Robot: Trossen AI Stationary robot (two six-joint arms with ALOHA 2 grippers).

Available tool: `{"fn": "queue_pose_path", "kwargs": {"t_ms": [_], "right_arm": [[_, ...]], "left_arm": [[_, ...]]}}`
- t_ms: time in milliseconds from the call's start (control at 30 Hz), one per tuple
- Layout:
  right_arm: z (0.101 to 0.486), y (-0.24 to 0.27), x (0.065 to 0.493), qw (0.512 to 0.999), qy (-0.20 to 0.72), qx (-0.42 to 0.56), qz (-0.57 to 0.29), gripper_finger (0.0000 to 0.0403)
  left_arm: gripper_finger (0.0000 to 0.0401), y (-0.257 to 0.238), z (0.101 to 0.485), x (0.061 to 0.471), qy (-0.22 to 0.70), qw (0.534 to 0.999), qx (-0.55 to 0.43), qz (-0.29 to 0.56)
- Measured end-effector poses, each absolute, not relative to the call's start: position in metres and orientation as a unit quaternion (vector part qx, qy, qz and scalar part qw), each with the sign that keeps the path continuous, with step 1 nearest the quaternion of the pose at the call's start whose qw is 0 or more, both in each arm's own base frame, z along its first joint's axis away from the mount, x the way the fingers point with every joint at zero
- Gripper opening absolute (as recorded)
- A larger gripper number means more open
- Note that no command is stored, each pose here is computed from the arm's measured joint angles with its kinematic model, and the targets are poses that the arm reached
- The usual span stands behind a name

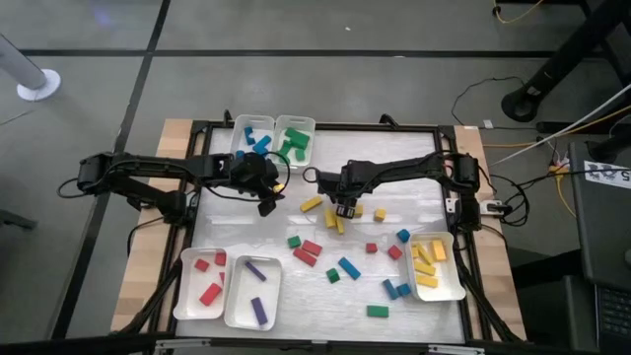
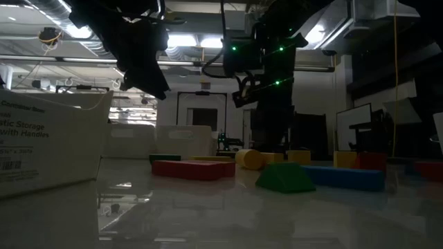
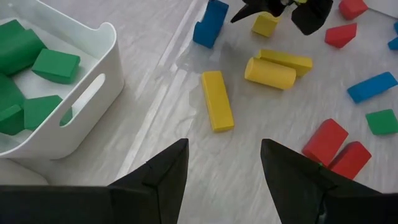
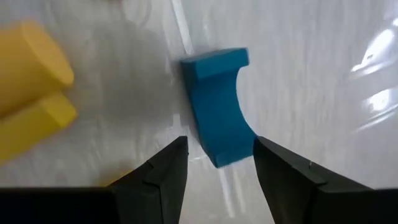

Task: Sort blocks
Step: Put the blue block into the top left white bin

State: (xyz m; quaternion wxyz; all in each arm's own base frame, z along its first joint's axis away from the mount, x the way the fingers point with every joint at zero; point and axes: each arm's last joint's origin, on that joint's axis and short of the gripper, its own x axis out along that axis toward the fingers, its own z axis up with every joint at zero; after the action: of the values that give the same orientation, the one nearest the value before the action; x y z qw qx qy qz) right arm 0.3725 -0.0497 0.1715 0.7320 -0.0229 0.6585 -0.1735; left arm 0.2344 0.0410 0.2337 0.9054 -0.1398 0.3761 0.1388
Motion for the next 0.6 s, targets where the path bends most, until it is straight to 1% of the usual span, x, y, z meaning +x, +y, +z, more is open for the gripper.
{"fn": "queue_pose_path", "kwargs": {"t_ms": [167,300,467,600], "right_arm": [[0.171,-0.049,0.369,0.718,0.68,-0.068,-0.131,0.0182],[0.171,-0.05,0.369,0.715,0.685,-0.087,-0.113,0.0182],[0.171,-0.058,0.368,0.713,0.687,-0.086,-0.115,0.0182],[0.17,-0.067,0.367,0.717,0.686,-0.063,-0.111,0.0182]], "left_arm": [[0.0189,0.041,0.234,0.234,0.376,0.905,-0.14,0.139],[0.0189,0.041,0.234,0.234,0.376,0.905,-0.139,0.14],[0.0189,0.041,0.234,0.234,0.377,0.907,-0.125,0.139],[0.0189,0.041,0.234,0.234,0.379,0.908,-0.114,0.135]]}}
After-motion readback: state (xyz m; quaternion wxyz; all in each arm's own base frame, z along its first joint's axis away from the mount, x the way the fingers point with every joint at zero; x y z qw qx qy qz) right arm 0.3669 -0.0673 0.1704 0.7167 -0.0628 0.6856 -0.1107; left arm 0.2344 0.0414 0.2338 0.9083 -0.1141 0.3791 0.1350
